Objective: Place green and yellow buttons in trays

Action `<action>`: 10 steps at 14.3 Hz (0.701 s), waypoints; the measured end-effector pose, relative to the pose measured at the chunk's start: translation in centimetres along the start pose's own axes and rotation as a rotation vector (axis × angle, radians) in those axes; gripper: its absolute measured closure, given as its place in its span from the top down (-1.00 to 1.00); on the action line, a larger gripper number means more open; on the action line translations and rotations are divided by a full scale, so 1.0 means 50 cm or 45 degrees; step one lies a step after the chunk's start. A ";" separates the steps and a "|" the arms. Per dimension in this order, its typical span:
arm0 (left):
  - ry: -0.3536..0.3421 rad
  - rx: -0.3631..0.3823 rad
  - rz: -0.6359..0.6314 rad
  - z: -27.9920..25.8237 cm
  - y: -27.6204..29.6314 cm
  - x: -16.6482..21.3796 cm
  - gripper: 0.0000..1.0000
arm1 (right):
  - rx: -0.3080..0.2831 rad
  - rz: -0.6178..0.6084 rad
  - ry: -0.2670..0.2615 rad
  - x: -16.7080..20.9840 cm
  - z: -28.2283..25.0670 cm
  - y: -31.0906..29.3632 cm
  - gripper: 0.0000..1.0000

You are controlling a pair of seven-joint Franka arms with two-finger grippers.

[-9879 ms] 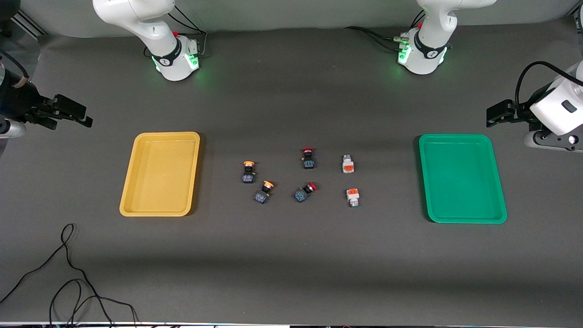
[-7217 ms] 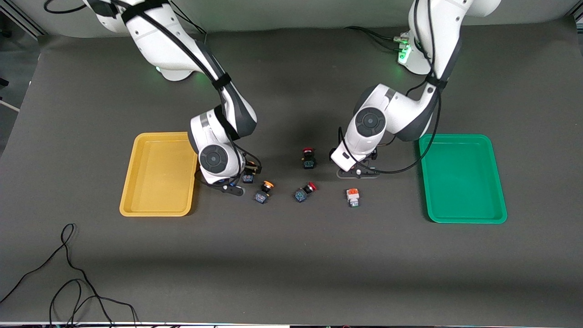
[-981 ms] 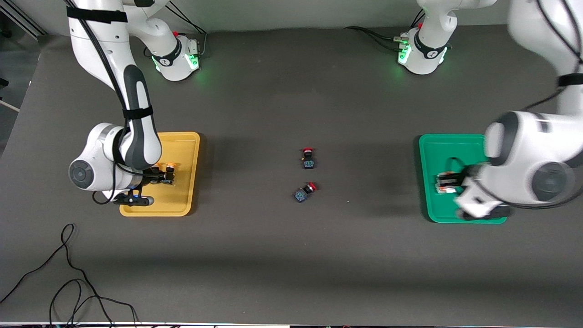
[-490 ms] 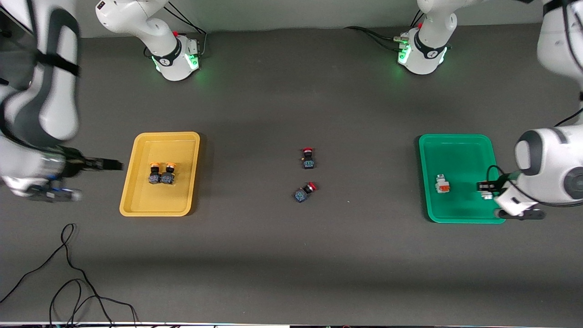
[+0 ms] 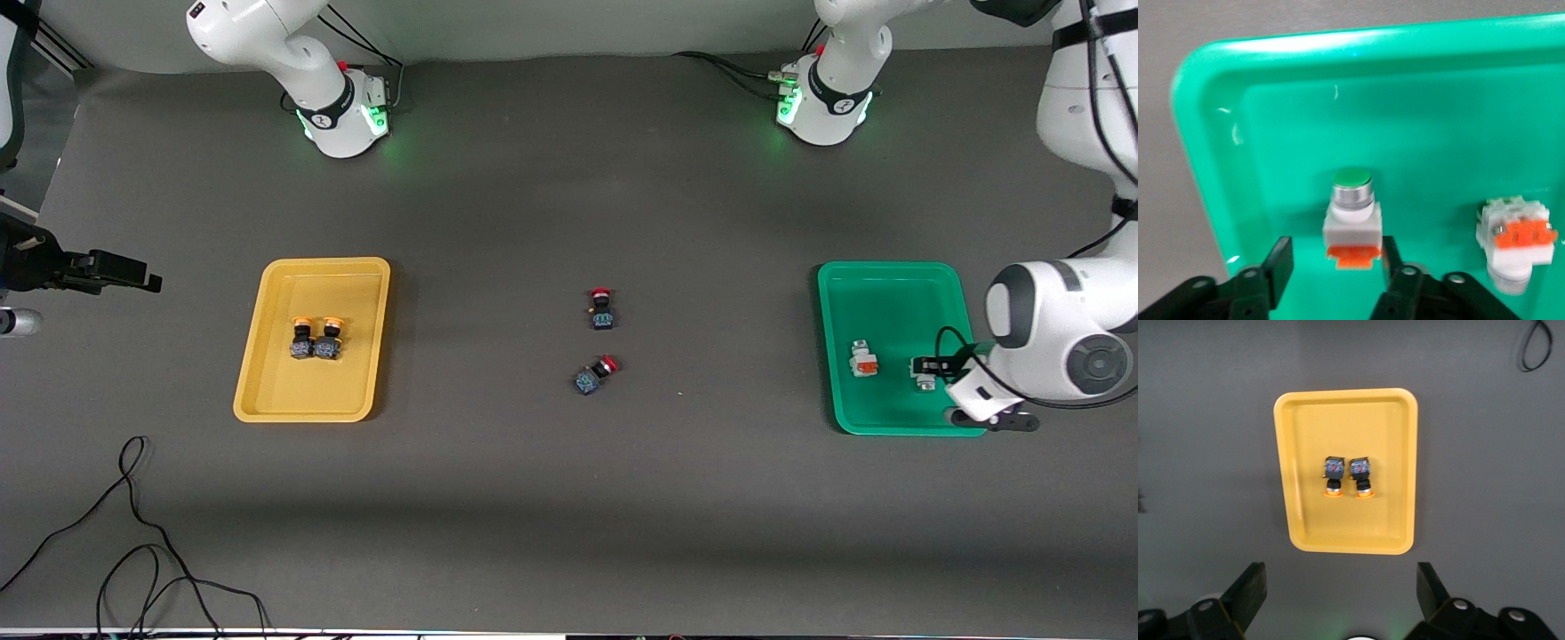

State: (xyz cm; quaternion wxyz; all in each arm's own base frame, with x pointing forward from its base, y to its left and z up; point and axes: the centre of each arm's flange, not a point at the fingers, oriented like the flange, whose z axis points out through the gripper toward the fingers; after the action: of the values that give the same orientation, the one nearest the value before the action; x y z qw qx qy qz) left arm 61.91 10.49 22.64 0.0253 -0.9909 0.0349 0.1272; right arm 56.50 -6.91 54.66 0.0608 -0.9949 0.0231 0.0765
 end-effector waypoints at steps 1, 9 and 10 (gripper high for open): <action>-0.010 0.004 -0.005 -0.030 -0.008 -0.004 0.64 | -0.015 -0.005 -0.012 0.002 0.005 -0.021 1.00; 0.109 -0.014 -0.038 -0.462 0.000 -0.179 1.00 | -0.054 -0.139 0.022 -0.082 -0.049 -0.128 1.00; 0.132 -0.034 -0.042 -0.517 0.011 -0.215 1.00 | -0.059 -0.156 0.029 -0.093 -0.054 -0.147 1.00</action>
State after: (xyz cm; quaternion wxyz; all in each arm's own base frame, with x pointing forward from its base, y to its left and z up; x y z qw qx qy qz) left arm 57.95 9.09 50.36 0.0123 -0.9969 0.0182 0.0758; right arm 52.73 0.21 58.87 0.0419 -0.9964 -0.0389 0.0619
